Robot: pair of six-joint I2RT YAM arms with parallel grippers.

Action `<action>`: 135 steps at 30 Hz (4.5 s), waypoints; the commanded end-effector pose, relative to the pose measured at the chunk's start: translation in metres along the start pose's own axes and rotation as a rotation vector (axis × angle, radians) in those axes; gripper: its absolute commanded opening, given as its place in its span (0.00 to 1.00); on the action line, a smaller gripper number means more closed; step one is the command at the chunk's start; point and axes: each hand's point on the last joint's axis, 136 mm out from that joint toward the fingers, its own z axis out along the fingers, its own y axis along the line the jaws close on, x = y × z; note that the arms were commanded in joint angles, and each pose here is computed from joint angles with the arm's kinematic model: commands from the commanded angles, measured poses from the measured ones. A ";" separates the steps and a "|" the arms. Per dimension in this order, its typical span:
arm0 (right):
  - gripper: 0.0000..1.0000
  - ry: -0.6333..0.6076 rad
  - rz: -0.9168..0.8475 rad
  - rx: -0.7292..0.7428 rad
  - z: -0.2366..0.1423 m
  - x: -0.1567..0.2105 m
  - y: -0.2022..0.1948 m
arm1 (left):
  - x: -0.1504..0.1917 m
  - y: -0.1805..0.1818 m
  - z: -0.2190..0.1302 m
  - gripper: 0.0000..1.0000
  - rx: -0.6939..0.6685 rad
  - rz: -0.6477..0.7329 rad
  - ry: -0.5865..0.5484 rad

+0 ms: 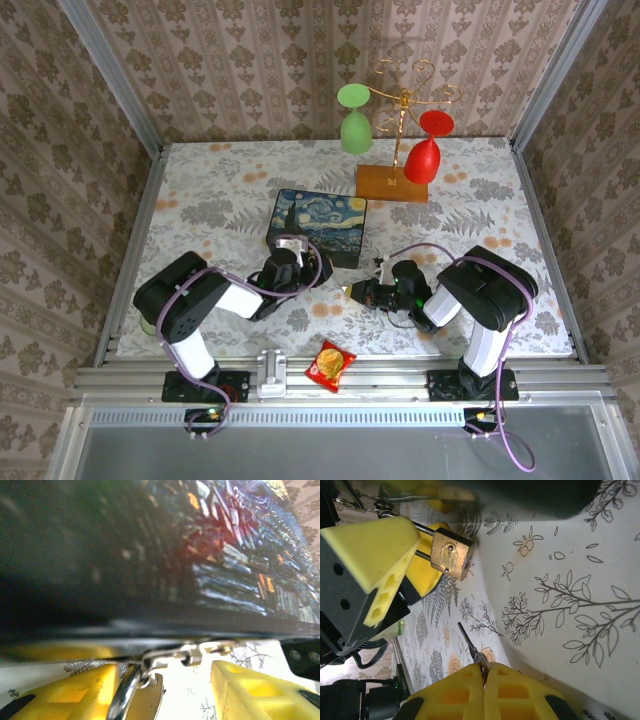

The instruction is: Unlock the padlock with the key

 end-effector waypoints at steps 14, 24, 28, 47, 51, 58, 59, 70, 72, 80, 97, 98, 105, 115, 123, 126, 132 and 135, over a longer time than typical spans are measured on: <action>0.00 0.002 -0.008 0.049 0.000 0.005 -0.010 | 0.041 0.037 0.015 0.25 -0.195 -0.017 0.037; 0.00 -0.012 0.037 -0.003 0.002 0.000 -0.001 | 0.033 0.000 0.012 0.11 -0.014 -0.153 0.049; 0.00 -0.016 0.081 -0.030 0.001 -0.005 -0.001 | 0.025 -0.014 0.007 0.08 0.042 -0.191 0.048; 0.00 0.046 0.177 -0.180 0.005 -0.022 0.023 | 0.012 -0.030 -0.004 0.04 0.172 -0.305 0.024; 0.00 0.027 0.165 -0.198 -0.002 -0.026 0.031 | 0.008 -0.033 -0.006 0.04 0.190 -0.314 0.007; 0.00 0.018 0.172 -0.221 -0.001 -0.037 0.038 | 0.005 -0.039 -0.006 0.03 0.225 -0.341 -0.005; 0.00 0.017 0.177 -0.219 -0.001 -0.037 0.037 | 0.004 -0.039 -0.007 0.03 0.227 -0.346 -0.011; 0.00 0.011 0.171 -0.245 -0.002 -0.043 0.047 | 0.007 -0.050 -0.007 0.02 0.266 -0.357 -0.001; 0.00 0.013 0.178 -0.249 -0.001 -0.044 0.048 | 0.007 -0.052 -0.006 0.02 0.280 -0.367 -0.001; 0.00 0.005 0.168 -0.255 -0.002 -0.047 0.051 | 0.016 -0.054 0.001 0.01 0.268 -0.362 0.019; 0.00 -0.026 0.133 -0.269 -0.013 -0.054 0.055 | 0.019 -0.053 0.000 0.01 0.245 -0.349 0.023; 0.00 -0.023 0.131 -0.270 -0.013 -0.053 0.055 | 0.019 -0.053 0.000 0.01 0.245 -0.350 0.024; 0.00 -0.021 0.088 -0.285 -0.018 -0.050 0.062 | 0.017 -0.058 0.002 0.01 0.262 -0.359 0.025; 0.00 -0.014 0.109 -0.243 -0.008 -0.049 0.043 | 0.015 -0.070 -0.001 0.01 0.308 -0.385 0.032; 0.00 -0.031 0.132 -0.232 -0.004 -0.061 0.034 | 0.022 -0.077 0.000 0.00 0.337 -0.411 0.052; 0.00 -0.031 0.132 -0.234 -0.002 -0.061 0.036 | 0.025 -0.081 0.000 0.00 0.343 -0.412 0.055; 0.00 -0.048 0.121 -0.240 -0.004 -0.066 0.039 | 0.023 -0.091 -0.001 0.00 0.366 -0.418 0.059; 0.00 -0.052 0.104 -0.252 -0.005 -0.068 0.045 | 0.024 -0.091 0.000 0.00 0.366 -0.420 0.061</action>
